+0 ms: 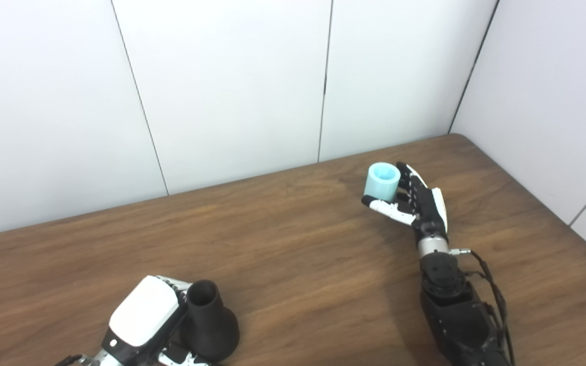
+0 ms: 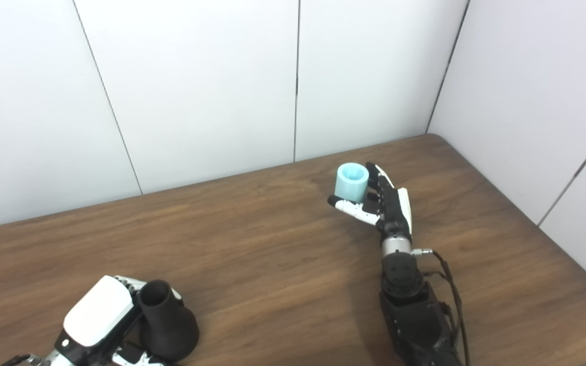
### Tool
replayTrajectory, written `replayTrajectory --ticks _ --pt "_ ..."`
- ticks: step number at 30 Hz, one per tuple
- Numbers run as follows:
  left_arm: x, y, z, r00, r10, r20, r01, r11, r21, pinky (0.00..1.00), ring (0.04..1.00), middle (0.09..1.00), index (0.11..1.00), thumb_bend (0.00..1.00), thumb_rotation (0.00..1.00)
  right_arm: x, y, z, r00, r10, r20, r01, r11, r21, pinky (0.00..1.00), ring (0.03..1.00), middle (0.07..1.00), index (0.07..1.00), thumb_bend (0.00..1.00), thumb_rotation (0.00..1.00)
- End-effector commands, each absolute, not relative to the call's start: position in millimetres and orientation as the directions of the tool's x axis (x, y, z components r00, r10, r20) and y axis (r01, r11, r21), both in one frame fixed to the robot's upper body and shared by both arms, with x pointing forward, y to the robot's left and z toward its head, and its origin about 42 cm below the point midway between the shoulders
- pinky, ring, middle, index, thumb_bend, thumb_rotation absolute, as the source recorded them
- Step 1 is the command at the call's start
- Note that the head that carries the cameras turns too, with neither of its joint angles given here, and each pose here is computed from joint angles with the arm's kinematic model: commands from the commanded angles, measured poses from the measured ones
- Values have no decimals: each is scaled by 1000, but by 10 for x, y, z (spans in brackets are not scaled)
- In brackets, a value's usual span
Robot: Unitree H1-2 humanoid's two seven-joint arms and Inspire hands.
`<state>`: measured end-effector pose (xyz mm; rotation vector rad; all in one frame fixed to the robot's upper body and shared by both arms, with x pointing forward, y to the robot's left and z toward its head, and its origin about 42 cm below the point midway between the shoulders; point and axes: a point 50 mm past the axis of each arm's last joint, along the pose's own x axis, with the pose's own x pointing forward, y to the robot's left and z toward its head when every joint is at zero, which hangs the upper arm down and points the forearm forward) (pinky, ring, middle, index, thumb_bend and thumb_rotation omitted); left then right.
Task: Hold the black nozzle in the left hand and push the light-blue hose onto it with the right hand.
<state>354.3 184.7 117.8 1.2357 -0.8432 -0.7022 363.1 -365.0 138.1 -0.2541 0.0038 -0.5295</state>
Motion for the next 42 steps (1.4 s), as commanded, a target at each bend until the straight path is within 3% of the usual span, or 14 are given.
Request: replayTrajectory --ticks 1,11,16,27,36,42 --pt "3184 1975 724 457 -884 -92 160 -20 987 210 235 472 482 526 0 3747 -3731 1601 860 -496 118 509 823 -251 831 873 876 869 975 271" --pt "3175 2010 717 453 -883 -119 166 -48 985 261 285 474 483 525 0 3883 -3720 1642 864 -492 109 503 831 -236 860 889 883 888 922 259" --pt "3163 2019 721 454 -884 -109 159 -40 987 211 236 472 482 525 0 3931 -3727 1638 865 -491 101 501 840 -206 863 888 880 881 913 214" --pt "3133 1996 740 458 -882 -111 164 -39 986 221 244 472 482 526 0 3901 -3703 1628 884 -461 85 466 848 -253 812 853 851 845 917 204" --pt "3105 1987 704 456 -883 -106 165 -33 986 213 230 471 482 526 0 3926 -3667 1617 880 -471 51 471 859 -201 802 812 789 801 935 190" --pt "3091 2000 689 461 -881 -104 169 -28 985 187 208 471 481 526 0 3959 -3644 1633 882 -469 35 468 867 -170 644 720 738 684 936 184"
